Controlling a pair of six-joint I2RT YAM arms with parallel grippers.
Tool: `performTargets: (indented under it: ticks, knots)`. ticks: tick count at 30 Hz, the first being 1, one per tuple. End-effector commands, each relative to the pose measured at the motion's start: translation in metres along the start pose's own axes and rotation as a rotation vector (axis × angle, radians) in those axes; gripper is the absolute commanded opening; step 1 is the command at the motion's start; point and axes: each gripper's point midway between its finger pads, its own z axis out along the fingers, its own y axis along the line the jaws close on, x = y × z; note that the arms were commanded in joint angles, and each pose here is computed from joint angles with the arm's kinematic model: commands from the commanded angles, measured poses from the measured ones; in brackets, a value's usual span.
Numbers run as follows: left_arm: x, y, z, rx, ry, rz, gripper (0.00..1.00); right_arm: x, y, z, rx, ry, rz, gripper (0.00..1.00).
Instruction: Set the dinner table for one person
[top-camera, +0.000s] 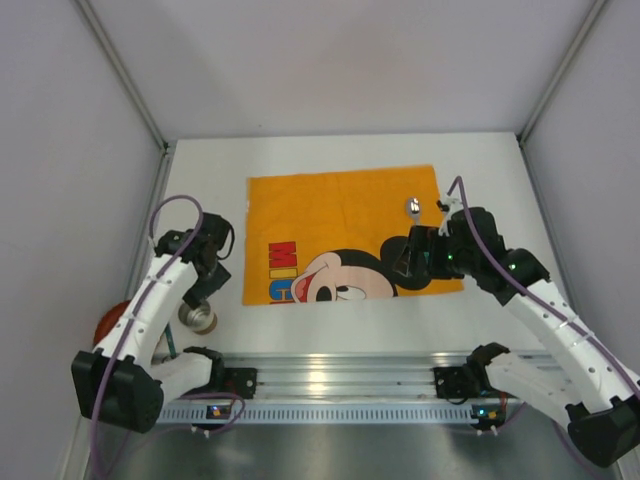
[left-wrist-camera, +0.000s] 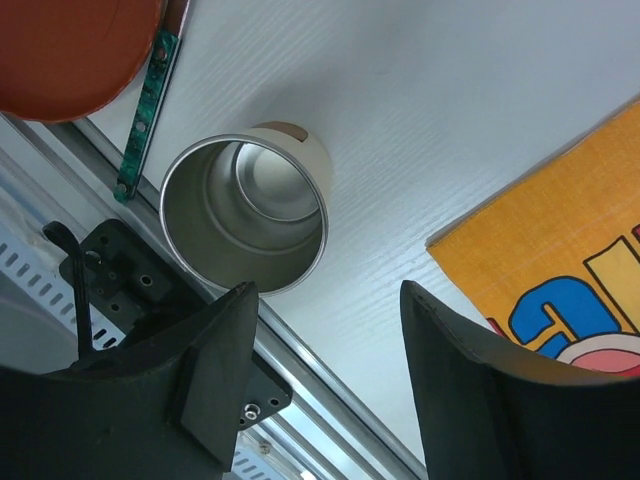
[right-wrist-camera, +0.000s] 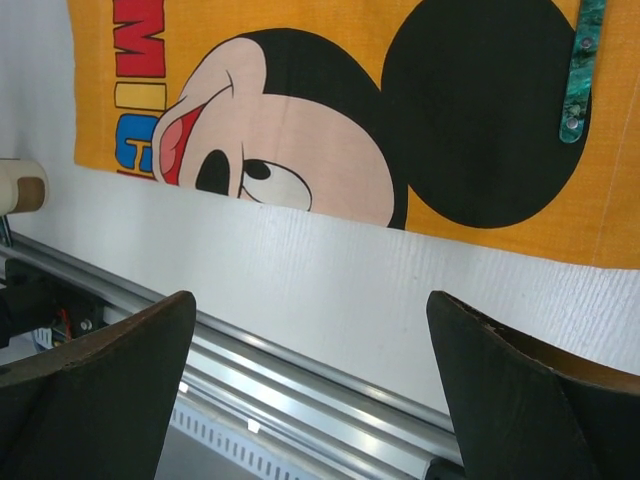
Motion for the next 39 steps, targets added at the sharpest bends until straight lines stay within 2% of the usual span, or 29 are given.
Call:
performTargets:
  ticks: [1, 9, 19, 22, 23, 24, 25, 30, 33, 37, 39]
  knots:
    - [0.003, -0.007, 0.009, 0.037, 0.006, 0.006, 0.64, 0.007, -0.003, 0.001, 0.013, 0.016, -0.012, 1.0]
    - [0.013, -0.011, 0.037, 0.022, 0.005, 0.038, 0.53, 0.001, -0.004, 0.006, 0.027, 0.028, -0.052, 1.0]
    - [0.014, -0.023, 0.055, 0.001, 0.018, 0.081, 0.43, 0.005, -0.006, 0.005, 0.034, 0.04, -0.061, 1.0]
    - [0.016, -0.026, 0.059, 0.003, 0.026, 0.092, 0.24, 0.006, -0.007, 0.003, 0.04, 0.038, -0.062, 1.0]
    - [0.017, -0.026, 0.06, 0.003, 0.028, 0.095, 0.1, 0.006, -0.009, 0.003, 0.045, 0.039, -0.064, 1.0]
    - [0.015, -0.027, 0.059, 0.006, 0.026, 0.096, 0.03, 0.006, -0.008, 0.002, 0.044, 0.036, -0.065, 1.0]
    - [0.014, -0.029, 0.057, 0.014, 0.025, 0.107, 0.0, 0.006, -0.01, 0.001, 0.048, 0.036, -0.066, 1.0]
    - [-0.008, -0.04, 0.035, 0.022, 0.009, 0.149, 0.0, 0.008, -0.013, -0.001, 0.061, 0.033, -0.069, 1.0]
    - [-0.033, -0.064, 0.012, 0.087, -0.032, 0.153, 0.0, 0.009, -0.015, -0.004, 0.07, 0.03, -0.063, 1.0]
    - [-0.059, -0.128, -0.018, 0.2, -0.098, 0.184, 0.0, 0.008, -0.019, -0.012, 0.105, 0.014, -0.039, 1.0]
    - [-0.056, -0.167, -0.012, 0.215, -0.084, 0.229, 0.0, 0.007, -0.02, -0.018, 0.117, 0.003, -0.022, 1.0]
